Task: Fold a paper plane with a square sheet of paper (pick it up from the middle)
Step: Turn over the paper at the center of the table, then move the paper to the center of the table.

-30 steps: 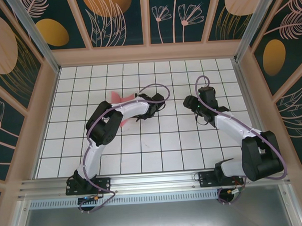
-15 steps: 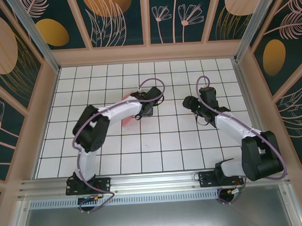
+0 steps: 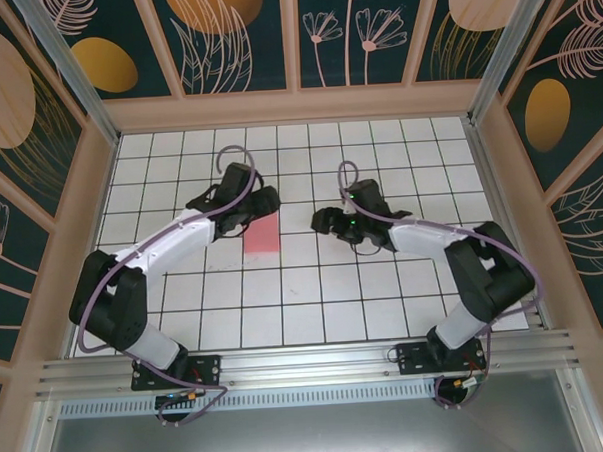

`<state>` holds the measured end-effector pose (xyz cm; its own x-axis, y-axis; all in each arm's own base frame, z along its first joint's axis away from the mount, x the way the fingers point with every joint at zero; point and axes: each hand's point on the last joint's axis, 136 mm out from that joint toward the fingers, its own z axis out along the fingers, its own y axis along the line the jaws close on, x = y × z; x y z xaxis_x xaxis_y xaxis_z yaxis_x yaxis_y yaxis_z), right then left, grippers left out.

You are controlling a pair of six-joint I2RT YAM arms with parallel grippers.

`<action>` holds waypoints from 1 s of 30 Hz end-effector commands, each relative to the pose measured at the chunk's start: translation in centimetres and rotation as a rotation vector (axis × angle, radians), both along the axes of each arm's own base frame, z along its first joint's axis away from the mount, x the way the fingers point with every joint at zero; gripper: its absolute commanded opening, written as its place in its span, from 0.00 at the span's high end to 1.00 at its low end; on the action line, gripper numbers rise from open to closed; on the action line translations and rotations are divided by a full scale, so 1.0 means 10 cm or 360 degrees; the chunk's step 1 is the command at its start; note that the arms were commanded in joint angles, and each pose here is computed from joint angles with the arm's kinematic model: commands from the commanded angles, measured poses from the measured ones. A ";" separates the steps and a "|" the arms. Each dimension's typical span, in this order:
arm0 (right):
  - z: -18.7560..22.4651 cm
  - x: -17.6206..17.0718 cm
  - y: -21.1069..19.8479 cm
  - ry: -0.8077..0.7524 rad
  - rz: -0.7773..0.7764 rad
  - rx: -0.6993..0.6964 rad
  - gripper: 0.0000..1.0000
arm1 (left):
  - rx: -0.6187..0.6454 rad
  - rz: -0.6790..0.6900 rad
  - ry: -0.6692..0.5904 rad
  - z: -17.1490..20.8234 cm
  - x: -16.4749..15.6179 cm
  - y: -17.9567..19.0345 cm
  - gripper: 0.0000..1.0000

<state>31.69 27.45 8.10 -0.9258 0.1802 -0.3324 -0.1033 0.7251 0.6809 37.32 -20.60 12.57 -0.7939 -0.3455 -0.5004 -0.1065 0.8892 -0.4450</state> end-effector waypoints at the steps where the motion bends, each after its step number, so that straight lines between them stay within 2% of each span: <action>1: 0.14 0.08 0.34 -0.0010 0.0063 0.0112 0.30 | -0.0231 -0.0007 0.0003 -0.05 0.05 -0.03 0.34; 7: -0.01 0.06 0.50 0.0054 0.0094 0.0077 0.32 | -0.0188 0.0049 0.0109 -0.50 0.20 0.15 0.49; 10: -0.07 0.05 0.50 0.0076 0.0086 0.0053 0.33 | -0.0193 0.0047 0.0195 -0.73 0.18 0.12 0.54; 23: -0.09 0.08 0.46 0.0070 0.0074 -0.0007 0.34 | -0.0190 0.0116 0.0414 -1.19 -0.19 0.24 0.56; 30: -0.10 -0.07 0.61 0.0166 0.0151 0.0098 0.35 | -0.0338 0.0195 0.0474 -1.28 -0.41 0.24 0.53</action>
